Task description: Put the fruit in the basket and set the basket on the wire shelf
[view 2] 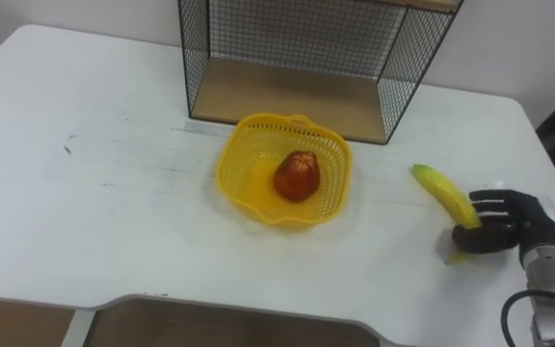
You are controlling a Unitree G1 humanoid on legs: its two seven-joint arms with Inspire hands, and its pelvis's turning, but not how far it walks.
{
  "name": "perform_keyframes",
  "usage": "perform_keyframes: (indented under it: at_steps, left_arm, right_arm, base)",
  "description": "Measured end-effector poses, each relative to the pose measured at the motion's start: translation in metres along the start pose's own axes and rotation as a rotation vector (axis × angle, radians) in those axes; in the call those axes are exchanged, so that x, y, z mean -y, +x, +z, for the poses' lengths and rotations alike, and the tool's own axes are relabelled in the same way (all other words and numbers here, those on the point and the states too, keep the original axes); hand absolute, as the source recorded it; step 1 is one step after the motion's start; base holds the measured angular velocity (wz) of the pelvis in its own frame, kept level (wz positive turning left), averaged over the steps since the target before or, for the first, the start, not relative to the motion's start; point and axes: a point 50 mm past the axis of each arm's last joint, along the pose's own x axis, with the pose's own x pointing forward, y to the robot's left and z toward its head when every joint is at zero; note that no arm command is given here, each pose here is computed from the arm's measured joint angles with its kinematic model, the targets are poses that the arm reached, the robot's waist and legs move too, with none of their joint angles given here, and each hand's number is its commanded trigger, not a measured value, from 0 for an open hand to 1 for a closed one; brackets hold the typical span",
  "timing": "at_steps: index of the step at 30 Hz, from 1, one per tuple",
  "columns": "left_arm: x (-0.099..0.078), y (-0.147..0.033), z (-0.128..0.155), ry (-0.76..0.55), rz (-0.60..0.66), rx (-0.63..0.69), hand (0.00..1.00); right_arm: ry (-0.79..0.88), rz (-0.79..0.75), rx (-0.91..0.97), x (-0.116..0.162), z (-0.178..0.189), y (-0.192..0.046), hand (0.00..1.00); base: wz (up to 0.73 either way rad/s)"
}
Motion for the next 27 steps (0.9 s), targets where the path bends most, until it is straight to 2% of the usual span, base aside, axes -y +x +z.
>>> perform_keyframes:
  at_steps: [21,27]
  left_arm:
    - [0.0,0.001,0.001,0.014,-0.003,-0.002,0.0]
    - [-0.001,0.001,0.002,0.014,-0.002,-0.001,0.0]
  right_arm:
    - [-0.046,0.024,0.022,-0.002,0.011,0.002,1.0]
    - [-0.118,0.025,0.065,-0.004,0.022,0.001,1.0]
  base:
    - [-0.01]
    - [0.0]
